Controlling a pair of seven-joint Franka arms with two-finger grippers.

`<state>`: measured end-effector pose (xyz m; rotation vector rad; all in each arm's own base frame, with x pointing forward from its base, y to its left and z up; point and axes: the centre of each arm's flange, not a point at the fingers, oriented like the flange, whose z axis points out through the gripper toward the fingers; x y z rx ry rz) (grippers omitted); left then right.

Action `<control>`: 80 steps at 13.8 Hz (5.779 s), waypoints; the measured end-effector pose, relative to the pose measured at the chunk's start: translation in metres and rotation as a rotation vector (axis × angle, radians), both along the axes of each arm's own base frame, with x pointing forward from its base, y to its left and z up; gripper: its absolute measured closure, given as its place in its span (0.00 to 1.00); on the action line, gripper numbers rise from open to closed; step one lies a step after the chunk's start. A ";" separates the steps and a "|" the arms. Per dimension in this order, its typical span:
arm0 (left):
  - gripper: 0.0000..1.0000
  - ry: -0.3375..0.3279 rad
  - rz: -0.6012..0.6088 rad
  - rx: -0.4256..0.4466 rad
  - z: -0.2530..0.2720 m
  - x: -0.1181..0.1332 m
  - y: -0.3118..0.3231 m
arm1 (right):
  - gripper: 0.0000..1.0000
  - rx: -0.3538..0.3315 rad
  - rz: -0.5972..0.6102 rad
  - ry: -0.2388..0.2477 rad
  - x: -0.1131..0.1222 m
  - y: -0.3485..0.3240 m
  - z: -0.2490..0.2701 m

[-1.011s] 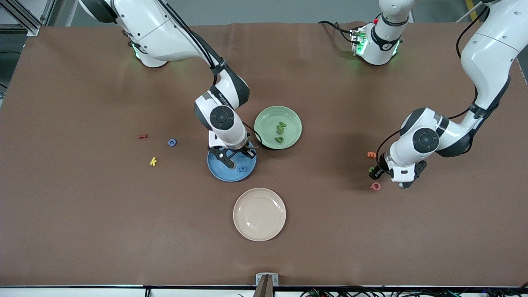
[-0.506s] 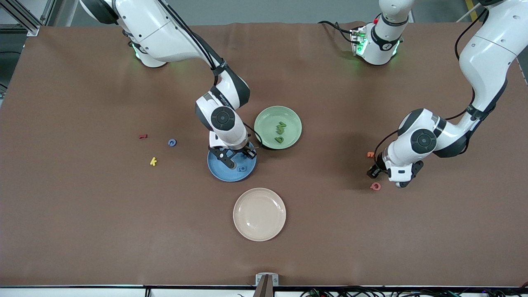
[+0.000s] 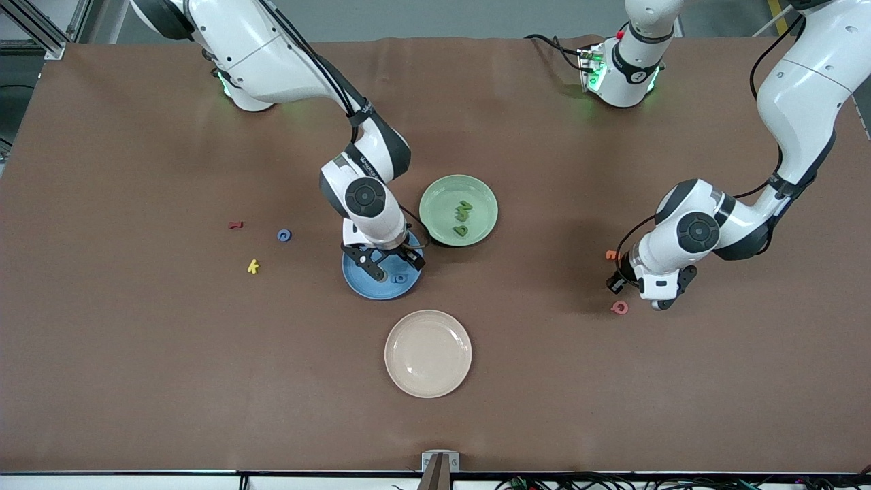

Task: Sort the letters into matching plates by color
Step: 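Release the x into the blue plate while the left gripper grasps green B, then carry the B to the green plate while the right gripper reaches blue o, then release the B into the green plate while the right gripper lowers onto o, then grasp the blue o with the right gripper while the left gripper withdraws, then carry the blue o over the blue plate with the right gripper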

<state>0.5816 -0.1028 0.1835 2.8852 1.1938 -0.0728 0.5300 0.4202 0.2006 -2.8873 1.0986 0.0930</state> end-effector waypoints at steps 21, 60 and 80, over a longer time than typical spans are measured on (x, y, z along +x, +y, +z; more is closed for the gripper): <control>0.72 -0.058 -0.239 -0.054 0.055 -0.181 -0.368 | 0.00 -0.061 0.375 0.038 -0.010 -0.275 0.059; 0.00 -0.047 -0.613 0.066 0.420 0.008 0.025 | 0.38 -0.037 0.419 0.027 -0.057 -0.289 -0.029; 0.00 0.023 -0.690 0.007 0.472 -0.063 0.032 | 0.65 -0.055 0.331 0.115 -0.020 -0.250 0.020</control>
